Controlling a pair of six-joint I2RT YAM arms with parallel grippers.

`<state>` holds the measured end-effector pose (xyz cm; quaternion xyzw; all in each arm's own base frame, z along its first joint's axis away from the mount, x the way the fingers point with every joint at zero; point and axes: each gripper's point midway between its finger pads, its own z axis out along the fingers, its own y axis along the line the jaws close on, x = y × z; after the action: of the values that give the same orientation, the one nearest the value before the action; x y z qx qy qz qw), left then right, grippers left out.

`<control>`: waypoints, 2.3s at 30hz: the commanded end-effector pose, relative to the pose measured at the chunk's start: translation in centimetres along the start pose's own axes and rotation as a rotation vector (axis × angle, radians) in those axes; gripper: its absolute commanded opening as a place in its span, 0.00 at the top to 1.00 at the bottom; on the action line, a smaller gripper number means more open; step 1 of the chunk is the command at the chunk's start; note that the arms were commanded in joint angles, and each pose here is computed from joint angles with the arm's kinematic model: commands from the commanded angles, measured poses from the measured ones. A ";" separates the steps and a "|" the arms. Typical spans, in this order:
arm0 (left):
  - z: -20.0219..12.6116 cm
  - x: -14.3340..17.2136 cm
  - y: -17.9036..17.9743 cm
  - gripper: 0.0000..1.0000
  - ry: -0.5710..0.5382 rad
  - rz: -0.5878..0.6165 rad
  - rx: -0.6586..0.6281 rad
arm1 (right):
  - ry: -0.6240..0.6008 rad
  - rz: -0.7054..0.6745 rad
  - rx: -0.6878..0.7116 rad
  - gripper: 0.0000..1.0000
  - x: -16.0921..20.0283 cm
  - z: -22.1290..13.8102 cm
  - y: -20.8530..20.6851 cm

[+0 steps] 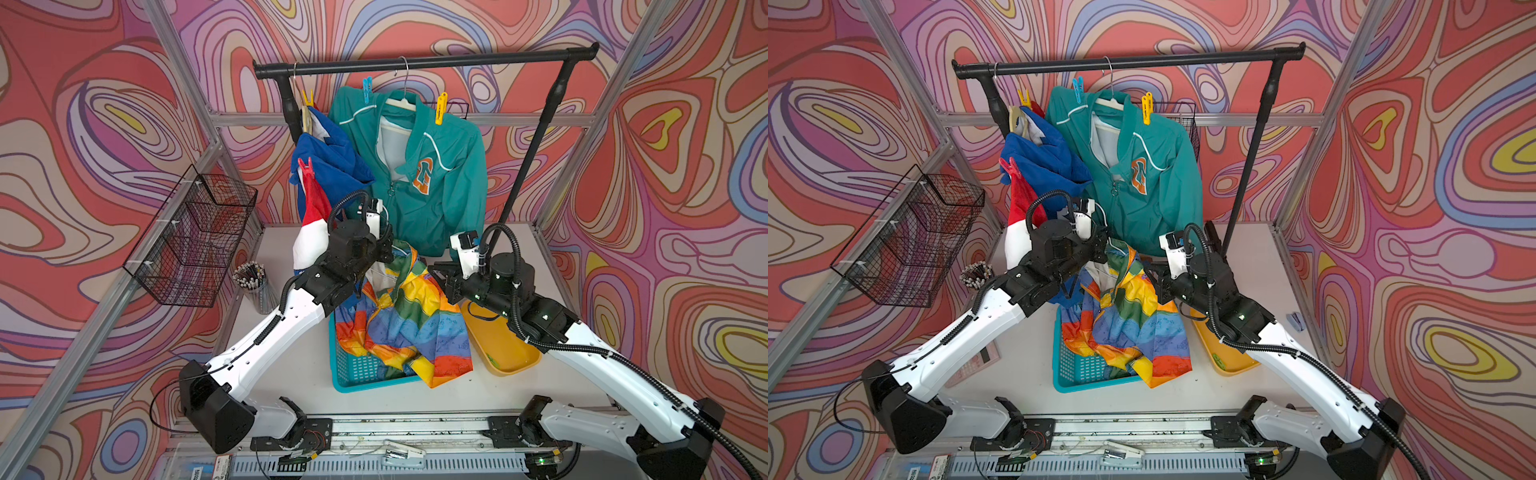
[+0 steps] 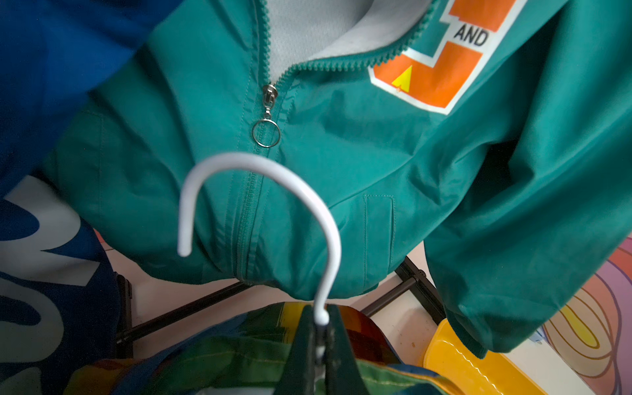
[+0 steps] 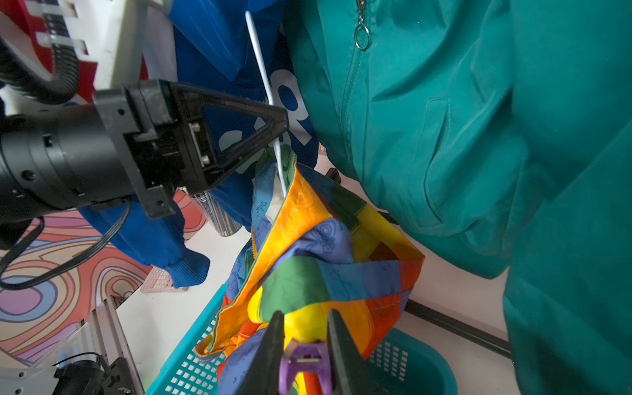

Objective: Remove the clothespins securing jackets to the hanger
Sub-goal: Remove the clothespin from the hanger, then place the clothespin in the storage box, then remove the jacket from the hanger.

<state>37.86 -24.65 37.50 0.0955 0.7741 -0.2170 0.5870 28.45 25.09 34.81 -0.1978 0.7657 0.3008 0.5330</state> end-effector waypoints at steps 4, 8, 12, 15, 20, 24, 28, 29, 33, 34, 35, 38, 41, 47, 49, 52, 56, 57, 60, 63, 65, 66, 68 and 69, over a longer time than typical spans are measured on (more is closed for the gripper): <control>-0.5 -2.2 -0.4 1.00 -0.061 -0.030 0.003 | -0.014 0.017 -0.008 0.88 -0.6 -0.3 0.1; -0.4 -1.9 -0.3 1.00 -0.055 -0.022 -0.004 | -0.019 0.000 0.019 0.90 -1.5 -0.4 -0.1; -0.5 -1.7 0.0 1.00 -0.054 -0.012 -0.016 | -0.025 -0.022 0.079 0.90 -2.5 -0.8 -1.1; -0.6 -1.6 0.2 1.00 -0.055 -0.005 -0.022 | -0.029 -0.039 0.141 0.91 -3.2 -1.5 -2.4; -0.7 -1.6 0.1 1.00 -0.056 -0.004 -0.021 | -0.017 -0.052 0.250 0.92 -2.7 -2.6 -4.9; -0.8 -1.5 0.2 1.00 -0.055 -0.002 -0.024 | 0.052 -0.017 0.398 0.92 0.3 -3.4 -9.1; -0.8 -1.5 0.2 1.00 -0.056 -0.005 -0.021 | 0.167 0.082 0.576 0.93 6.4 -4.0 -14.6; -0.8 -1.5 0.2 1.00 -0.057 -0.007 -0.020 | 0.195 0.112 0.600 0.93 7.9 -4.0 -15.6; -0.9 -1.6 0.2 1.00 -0.058 -0.008 -0.021 | 0.264 0.225 0.681 0.93 13.3 -4.1 -18.9; -1.0 -1.6 0.2 1.00 -0.061 -0.008 -0.022 | 0.279 0.246 0.692 0.93 14.4 -4.1 -19.4; -1.1 -1.7 0.2 1.00 -0.060 -0.008 -0.022 | 0.291 0.257 0.702 0.93 15.1 -4.2 -19.7; -1.2 -1.7 0.3 1.00 -0.064 -0.011 -0.023 | 0.326 0.301 0.738 0.92 17.5 -4.4 -20.7; -1.3 -1.6 0.4 1.00 -0.064 -0.014 -0.026 | 0.351 0.348 0.760 0.86 19.8 -4.5 -21.3; -1.5 -1.7 0.3 1.00 -0.068 -0.018 -0.022 | 0.359 0.349 0.729 0.50 19.5 -4.0 -21.1; -1.6 -1.8 0.4 1.00 -0.068 -0.020 -0.026 | 0.322 0.323 0.711 0.46 17.4 -4.3 -20.6; -1.8 -1.8 0.5 1.00 -0.071 -0.022 -0.031 | 0.210 0.279 0.606 0.44 13.2 -4.7 -18.4; -1.8 -1.8 0.8 1.00 -0.068 -0.018 -0.048 | 0.078 0.228 0.445 0.42 8.4 -5.8 -14.9; -1.8 -1.8 0.9 1.00 -0.068 -0.016 -0.054 | 0.065 0.220 0.403 0.42 7.6 -6.0 -14.0; -1.7 -1.8 1.1 1.00 -0.054 -0.010 -0.071 | 0.050 0.206 0.279 0.42 6.1 -6.1 -11.4; -1.6 -1.7 1.3 1.00 -0.042 -0.005 -0.088 | 0.040 0.192 0.165 0.42 5.0 -6.1 -8.9; -1.5 -1.7 1.5 1.00 -0.043 -0.005 -0.096 | 0.035 0.184 0.114 0.42 4.7 -6.3 -7.8; -1.4 -1.6 1.5 1.00 -0.041 -0.004 -0.099 | 0.034 0.178 0.092 0.42 4.6 -6.3 -7.3; -1.3 -1.7 1.5 1.00 -0.042 -0.007 -0.099 | 0.036 0.168 0.046 0.42 4.4 -6.4 -6.1; -1.3 -1.7 1.5 1.00 -0.041 -0.009 -0.098 | 0.039 0.164 0.018 0.42 4.4 -6.4 -5.5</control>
<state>37.85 -22.85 37.17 0.0713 0.7822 -0.1804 0.5921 27.54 15.05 29.48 -0.0907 0.8103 0.2931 0.4992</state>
